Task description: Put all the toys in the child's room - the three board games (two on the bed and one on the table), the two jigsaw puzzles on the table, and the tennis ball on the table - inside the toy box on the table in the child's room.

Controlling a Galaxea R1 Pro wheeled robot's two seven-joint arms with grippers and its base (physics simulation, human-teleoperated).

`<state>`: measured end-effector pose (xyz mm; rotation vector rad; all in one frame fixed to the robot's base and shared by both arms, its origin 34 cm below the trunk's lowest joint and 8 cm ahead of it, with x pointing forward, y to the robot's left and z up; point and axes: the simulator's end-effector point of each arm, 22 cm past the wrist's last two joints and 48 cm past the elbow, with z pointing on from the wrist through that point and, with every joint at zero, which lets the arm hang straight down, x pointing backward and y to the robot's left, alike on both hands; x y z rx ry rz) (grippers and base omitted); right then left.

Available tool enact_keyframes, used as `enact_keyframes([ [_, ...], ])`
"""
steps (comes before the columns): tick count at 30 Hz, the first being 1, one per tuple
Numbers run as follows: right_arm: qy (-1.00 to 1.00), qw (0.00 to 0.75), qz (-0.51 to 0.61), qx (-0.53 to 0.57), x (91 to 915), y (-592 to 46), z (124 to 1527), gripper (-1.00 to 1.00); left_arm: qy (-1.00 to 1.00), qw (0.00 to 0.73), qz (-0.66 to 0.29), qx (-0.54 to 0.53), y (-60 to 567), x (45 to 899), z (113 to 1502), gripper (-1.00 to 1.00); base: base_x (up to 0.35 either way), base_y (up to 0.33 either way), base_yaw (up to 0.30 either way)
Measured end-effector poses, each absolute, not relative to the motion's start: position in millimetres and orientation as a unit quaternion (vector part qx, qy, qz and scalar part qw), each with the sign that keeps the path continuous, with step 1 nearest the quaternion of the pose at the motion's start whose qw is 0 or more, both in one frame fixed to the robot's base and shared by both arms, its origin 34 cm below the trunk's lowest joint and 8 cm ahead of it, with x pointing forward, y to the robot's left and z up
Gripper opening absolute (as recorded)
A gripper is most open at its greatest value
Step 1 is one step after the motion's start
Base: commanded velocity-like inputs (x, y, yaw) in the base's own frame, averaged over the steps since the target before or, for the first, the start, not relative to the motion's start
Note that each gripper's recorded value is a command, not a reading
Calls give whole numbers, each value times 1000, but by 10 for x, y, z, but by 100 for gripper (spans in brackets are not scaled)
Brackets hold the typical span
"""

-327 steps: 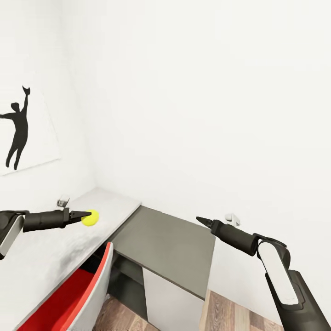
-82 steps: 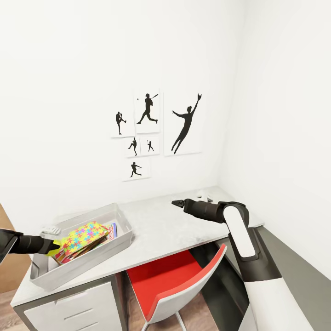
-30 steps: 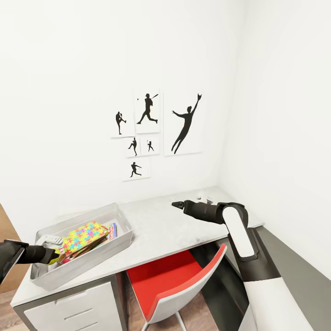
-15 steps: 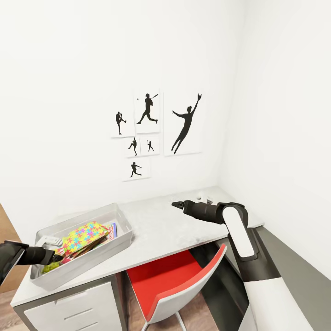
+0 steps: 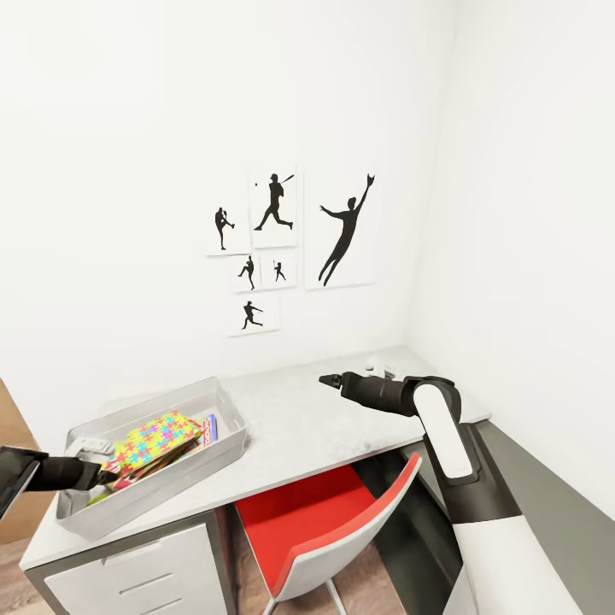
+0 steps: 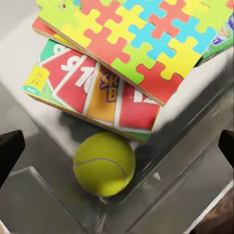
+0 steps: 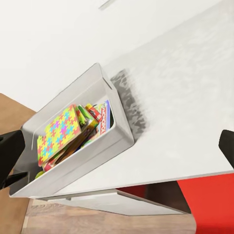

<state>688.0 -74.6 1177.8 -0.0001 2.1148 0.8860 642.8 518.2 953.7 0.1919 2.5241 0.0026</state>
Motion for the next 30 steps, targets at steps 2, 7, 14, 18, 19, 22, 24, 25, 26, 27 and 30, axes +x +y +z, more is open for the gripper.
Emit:
enact_keyframes([
  [2,841,412,352,0,6879,-746,11776,100,949,305,-25,75,5099,6429,9583,100,0,0,0],
  [7,841,412,352,0,6878,-747,11775,100,925,346,-123,95,4856,6487,10083,100,0,0,0],
  [14,841,411,352,0,6872,-749,11765,100,902,389,-159,98,5116,6401,10750,100,0,0,0],
  [18,841,410,353,0,6870,-748,11760,100,884,412,-202,95,5331,6188,11205,100,0,0,0],
  [19,841,410,353,0,6868,-748,11755,100,878,419,-213,95,5384,6124,11327,100,0,0,0],
  [22,841,410,353,1,6866,-752,11750,100,861,438,-241,98,5494,5960,11625,100,0,0,0],
  [24,841,410,353,2,6865,-756,11747,100,852,453,-246,97,5616,5860,11816,100,0,0,0],
  [25,841,410,353,2,6865,-758,11745,100,851,460,-237,92,5729,5821,11898,100,0,0,0],
  [26,841,410,353,2,6863,-759,11745,100,850,467,-228,87,5841,5777,11982,100,0,0,0],
  [27,841,410,353,2,6863,-764,11744,100,849,473,-220,82,5938,5736,12055,100,0,0,0],
  [30,841,410,353,2,6860,-768,11744,100,848,482,-207,75,6094,5667,12172,100,0,0,0],
])
